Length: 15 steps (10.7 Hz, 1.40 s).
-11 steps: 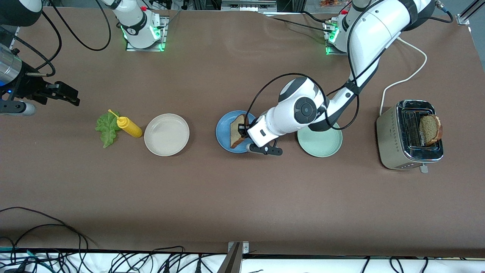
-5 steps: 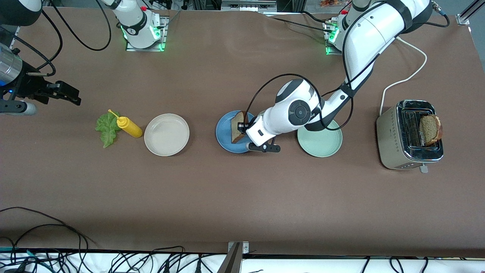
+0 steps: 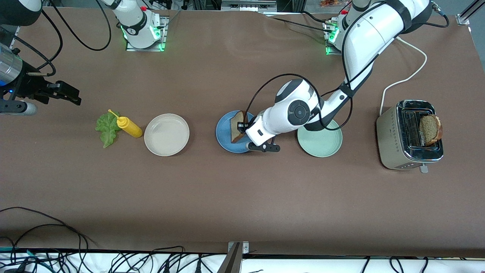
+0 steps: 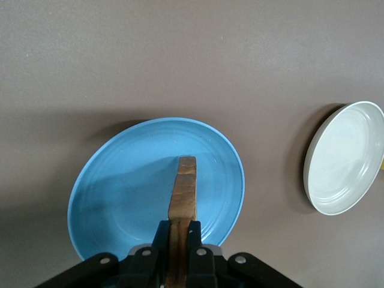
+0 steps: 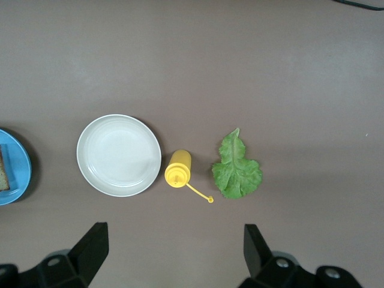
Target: Make sandwich in blue plate with both arms
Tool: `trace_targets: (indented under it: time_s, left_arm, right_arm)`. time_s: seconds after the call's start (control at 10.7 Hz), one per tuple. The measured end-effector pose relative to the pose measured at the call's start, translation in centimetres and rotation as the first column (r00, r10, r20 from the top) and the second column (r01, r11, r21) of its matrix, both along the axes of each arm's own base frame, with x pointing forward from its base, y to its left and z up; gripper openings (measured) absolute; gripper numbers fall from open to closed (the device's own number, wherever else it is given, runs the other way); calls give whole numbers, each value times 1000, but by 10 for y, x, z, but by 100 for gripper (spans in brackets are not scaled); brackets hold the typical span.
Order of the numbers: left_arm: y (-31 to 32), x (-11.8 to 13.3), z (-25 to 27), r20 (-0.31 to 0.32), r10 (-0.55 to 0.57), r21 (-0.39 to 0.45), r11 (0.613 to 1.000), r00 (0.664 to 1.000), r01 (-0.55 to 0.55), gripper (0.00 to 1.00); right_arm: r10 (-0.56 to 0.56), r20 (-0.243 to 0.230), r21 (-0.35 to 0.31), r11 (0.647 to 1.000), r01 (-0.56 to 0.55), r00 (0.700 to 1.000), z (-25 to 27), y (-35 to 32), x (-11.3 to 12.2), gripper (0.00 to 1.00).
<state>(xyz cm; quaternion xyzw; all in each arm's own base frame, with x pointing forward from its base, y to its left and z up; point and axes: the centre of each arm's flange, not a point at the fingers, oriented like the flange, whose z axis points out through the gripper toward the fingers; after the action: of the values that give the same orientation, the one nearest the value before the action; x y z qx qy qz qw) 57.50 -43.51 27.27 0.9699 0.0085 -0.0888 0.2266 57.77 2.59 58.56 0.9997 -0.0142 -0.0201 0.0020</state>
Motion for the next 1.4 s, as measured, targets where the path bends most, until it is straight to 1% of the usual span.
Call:
trace_targets:
  time_s: [0.09, 0.28, 0.56, 0.65, 0.93, 1.12, 1.4]
  left_arm:
    - [0, 0, 0, 0, 0, 0, 1000, 1000, 0, 23]
    - [0, 0, 0, 4, -3, 3, 1000, 1000, 3, 48]
    - [3, 3, 5, 25, -18, 22, 1000, 1000, 17, 89]
    - [6, 5, 10, 27, -19, 28, 999, 999, 18, 100]
    - [14, 7, 39, 43, -29, 54, 998, 999, 27, 100]
    - [27, 11, 68, 64, -29, 80, 996, 998, 24, 100]
    - [59, 18, 105, 76, -22, 163, 987, 997, 9, 100]
  right_arm:
    - [0, 0, 0, 1000, 0, 1000, 0, 0, 0, 100]
    - [0, 0, 0, 1000, 0, 1000, 0, 0, 0, 100]
    - [1, 0, 0, 1000, -1, 1000, 0, 0, 0, 100]
    - [1, 0, 0, 1000, -1, 1000, 0, 0, 0, 100]
    - [-4, 0, 0, 1000, 4, 1000, 0, -3, 0, 100]
    - [-2, 2, 0, 1000, 2, 1000, 1, 1, 0, 100]
    - [-17, 7, -1, 1000, 17, 1000, 3, 6, 0, 100]
